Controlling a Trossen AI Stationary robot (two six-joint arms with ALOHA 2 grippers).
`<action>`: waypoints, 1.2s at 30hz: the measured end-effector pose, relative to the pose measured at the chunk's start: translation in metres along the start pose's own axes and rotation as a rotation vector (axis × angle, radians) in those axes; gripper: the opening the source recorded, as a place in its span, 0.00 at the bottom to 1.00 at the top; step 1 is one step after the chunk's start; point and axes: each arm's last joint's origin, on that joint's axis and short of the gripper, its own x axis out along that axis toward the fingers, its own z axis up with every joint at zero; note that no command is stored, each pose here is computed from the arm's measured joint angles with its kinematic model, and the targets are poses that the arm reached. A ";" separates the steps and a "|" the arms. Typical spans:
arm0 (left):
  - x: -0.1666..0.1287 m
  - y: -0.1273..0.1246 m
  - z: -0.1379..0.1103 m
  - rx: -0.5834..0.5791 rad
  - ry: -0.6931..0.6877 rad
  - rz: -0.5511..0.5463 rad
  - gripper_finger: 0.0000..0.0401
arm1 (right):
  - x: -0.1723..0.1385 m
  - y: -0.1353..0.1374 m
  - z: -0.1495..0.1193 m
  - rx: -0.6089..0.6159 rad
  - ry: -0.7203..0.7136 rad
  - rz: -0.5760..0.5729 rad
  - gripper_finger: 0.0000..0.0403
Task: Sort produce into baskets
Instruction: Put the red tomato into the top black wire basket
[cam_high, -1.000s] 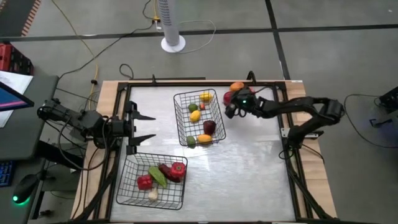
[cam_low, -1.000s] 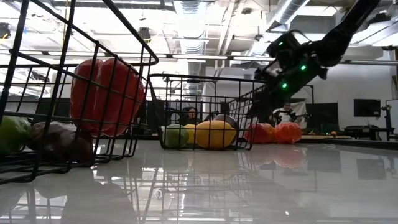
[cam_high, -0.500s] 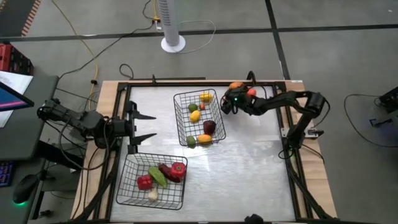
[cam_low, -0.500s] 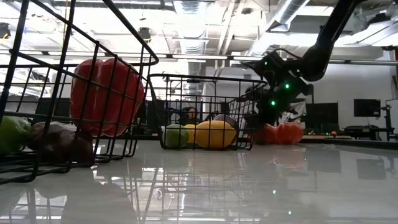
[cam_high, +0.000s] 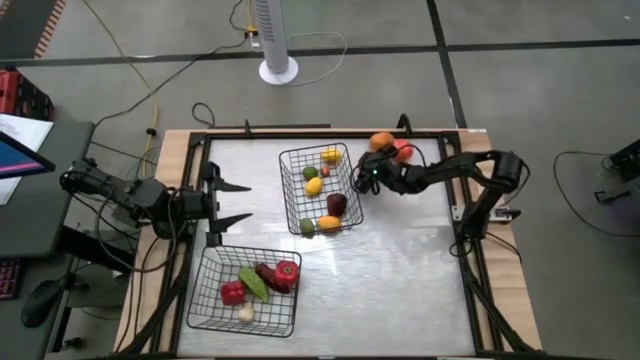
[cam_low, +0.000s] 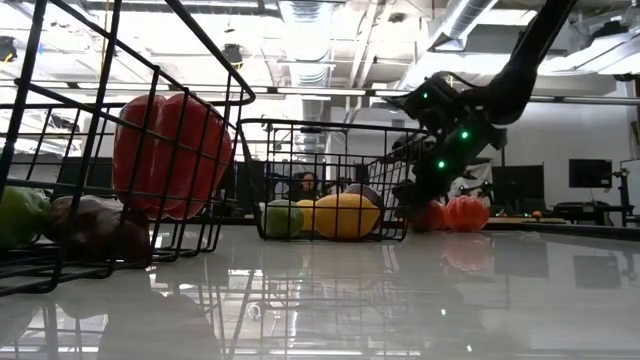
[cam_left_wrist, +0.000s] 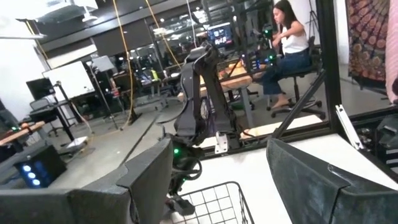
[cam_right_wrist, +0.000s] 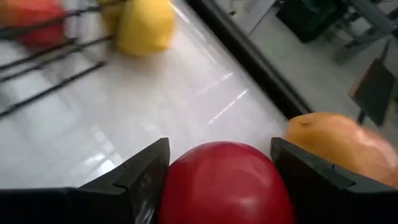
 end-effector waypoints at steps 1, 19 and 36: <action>0.000 0.000 0.000 -0.006 0.001 0.000 0.62 | -0.004 0.002 0.001 -0.005 0.001 0.003 0.73; 0.000 -0.001 -0.002 -0.074 0.021 -0.010 0.62 | -0.157 -0.007 0.058 0.257 -0.402 0.447 0.73; 0.009 -0.007 -0.007 -0.051 0.062 0.001 0.62 | -0.148 0.061 0.068 0.134 -0.656 0.504 0.79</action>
